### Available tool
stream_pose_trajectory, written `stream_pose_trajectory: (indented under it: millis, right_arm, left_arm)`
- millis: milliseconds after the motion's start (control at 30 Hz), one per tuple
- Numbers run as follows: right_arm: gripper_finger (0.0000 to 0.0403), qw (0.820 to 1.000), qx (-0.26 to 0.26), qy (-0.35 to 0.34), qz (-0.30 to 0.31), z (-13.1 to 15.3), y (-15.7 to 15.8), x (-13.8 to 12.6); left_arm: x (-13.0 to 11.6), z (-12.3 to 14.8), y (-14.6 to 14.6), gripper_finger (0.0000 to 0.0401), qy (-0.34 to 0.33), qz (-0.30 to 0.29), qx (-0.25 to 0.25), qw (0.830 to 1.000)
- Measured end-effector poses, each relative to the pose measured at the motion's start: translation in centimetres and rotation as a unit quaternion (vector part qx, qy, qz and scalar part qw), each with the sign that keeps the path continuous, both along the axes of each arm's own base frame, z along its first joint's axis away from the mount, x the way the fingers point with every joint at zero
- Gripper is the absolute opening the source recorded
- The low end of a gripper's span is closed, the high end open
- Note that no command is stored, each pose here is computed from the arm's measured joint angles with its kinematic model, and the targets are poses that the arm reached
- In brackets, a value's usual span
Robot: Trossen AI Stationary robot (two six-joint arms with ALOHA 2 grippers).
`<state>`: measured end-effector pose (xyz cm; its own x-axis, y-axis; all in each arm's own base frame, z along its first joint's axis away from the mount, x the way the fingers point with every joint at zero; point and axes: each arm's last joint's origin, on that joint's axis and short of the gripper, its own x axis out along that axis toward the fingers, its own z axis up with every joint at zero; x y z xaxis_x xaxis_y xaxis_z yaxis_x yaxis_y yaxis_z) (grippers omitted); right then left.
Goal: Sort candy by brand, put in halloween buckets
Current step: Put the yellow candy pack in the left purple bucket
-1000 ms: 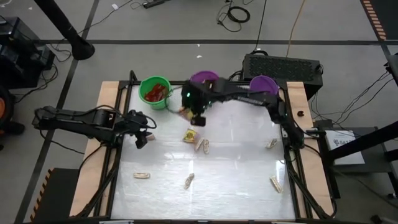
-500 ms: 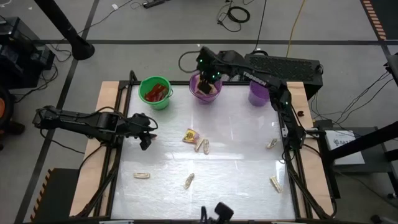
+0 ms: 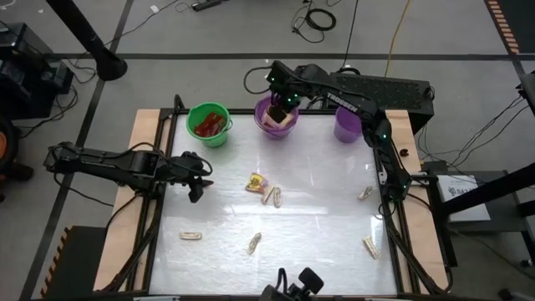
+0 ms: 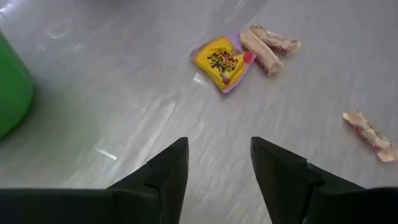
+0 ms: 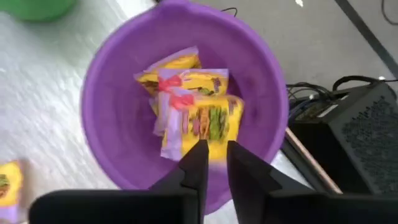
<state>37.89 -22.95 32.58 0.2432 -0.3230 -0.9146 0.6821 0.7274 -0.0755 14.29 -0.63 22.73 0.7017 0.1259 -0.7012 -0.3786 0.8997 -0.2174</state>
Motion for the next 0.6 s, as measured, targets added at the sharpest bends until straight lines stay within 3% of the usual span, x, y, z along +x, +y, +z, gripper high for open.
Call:
stream_pose_trajectory:
  millis: [133, 267, 333, 400, 500, 600]
  right_arm:
    - [0.0076, 0.999, 0.007, -0.029, -0.026, 0.1, 0.1, 0.4]
    - [0.0092, 0.99, 0.095, -0.105, -0.016, 0.3, 1.6, 1.7]
    - [0.0095, 0.982, 0.14, -0.127, 0.011, 0.4, 3.4, 2.7]
    - [0.0095, 0.978, 0.155, -0.133, 0.042, 0.3, 5.9, 4.1]
    - [0.0095, 0.977, 0.161, -0.121, 0.075, -0.1, 10.3, 5.8]
    - [0.0096, 0.981, 0.129, -0.12, 0.082, -0.9, 14.7, 7.8]
  left_arm:
    - [0.0, 0.0, -0.1, 0.018, 0.003, -0.022, 0.002, 1.0]
    - [0.0, 0.0, -0.1, 0.018, 0.007, -0.051, 0.016, 0.999]
    - [0.0, 0.0, -0.1, 0.018, 0.009, -0.062, 0.027, 0.998]
    - [0.0, 0.0, -0.1, 0.018, 0.011, -0.073, 0.037, 0.997]
    - [-0.1, -0.1, -0.1, 0.018, 0.018, -0.083, 0.047, 0.995]
    - [-0.3, -0.3, -0.1, 0.018, 0.032, -0.087, 0.049, 0.994]
